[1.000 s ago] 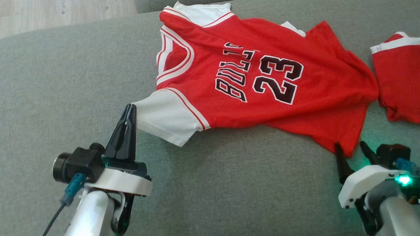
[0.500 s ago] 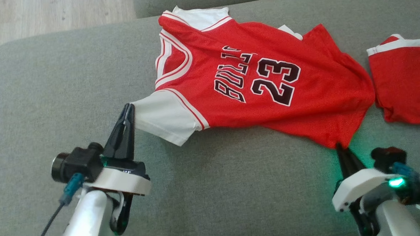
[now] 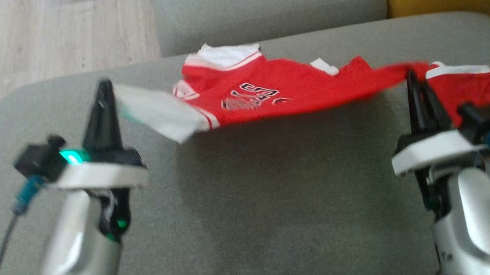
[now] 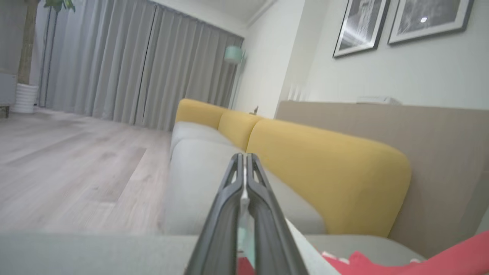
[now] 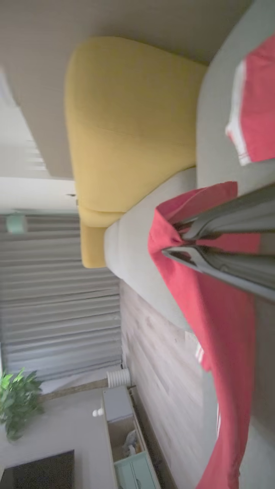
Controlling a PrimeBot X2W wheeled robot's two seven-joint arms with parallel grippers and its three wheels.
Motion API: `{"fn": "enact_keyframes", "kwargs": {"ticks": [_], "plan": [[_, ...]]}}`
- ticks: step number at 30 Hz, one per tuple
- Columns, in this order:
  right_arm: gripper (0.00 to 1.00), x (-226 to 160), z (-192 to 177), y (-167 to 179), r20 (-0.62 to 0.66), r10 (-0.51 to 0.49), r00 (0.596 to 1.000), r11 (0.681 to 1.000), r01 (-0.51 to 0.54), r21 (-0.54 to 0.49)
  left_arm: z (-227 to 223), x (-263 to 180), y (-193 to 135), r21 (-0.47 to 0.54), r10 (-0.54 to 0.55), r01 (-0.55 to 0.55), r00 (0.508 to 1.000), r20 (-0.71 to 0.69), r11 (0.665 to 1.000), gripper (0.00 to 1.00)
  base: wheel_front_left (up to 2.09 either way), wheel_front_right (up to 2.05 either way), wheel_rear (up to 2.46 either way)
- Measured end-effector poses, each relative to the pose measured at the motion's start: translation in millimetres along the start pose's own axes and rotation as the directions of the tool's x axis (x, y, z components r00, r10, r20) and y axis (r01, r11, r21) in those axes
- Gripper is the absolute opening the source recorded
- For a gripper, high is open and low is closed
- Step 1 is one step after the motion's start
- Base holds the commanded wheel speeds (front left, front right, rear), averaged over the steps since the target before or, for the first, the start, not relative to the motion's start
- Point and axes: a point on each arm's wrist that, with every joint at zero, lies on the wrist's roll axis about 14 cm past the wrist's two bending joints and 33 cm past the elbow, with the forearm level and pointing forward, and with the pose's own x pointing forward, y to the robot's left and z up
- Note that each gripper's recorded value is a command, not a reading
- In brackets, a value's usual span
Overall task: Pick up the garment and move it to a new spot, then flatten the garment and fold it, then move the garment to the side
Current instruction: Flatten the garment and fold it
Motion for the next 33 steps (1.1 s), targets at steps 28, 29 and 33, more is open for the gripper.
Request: {"fn": "enact_keyframes", "kwargs": {"ticks": [28, 29, 33], "plan": [[0.00, 32, 141, 48, 0.201, 0.260, 0.944, 0.948, -0.210, -0.241, 207, 18, 3, -0.136, -0.001, 0.053, 0.933, 0.360, 0.989, 0.00, 0.00, 0.00, 0.00], [0.00, 40, 133, 47, 0.172, 0.258, 0.951, 0.949, -0.215, -0.233, 197, 27, 12, -0.150, 0.020, 0.032, 0.944, 0.329, 0.988, 0.00, 0.00, 0.00, 0.00], [0.00, 91, 117, 47, 0.102, 0.274, 0.956, 0.925, -0.234, -0.298, 177, 73, 56, -0.174, 0.112, -0.068, 0.961, 0.253, 0.982, 0.00, 0.00, 0.00, 0.00]]}}
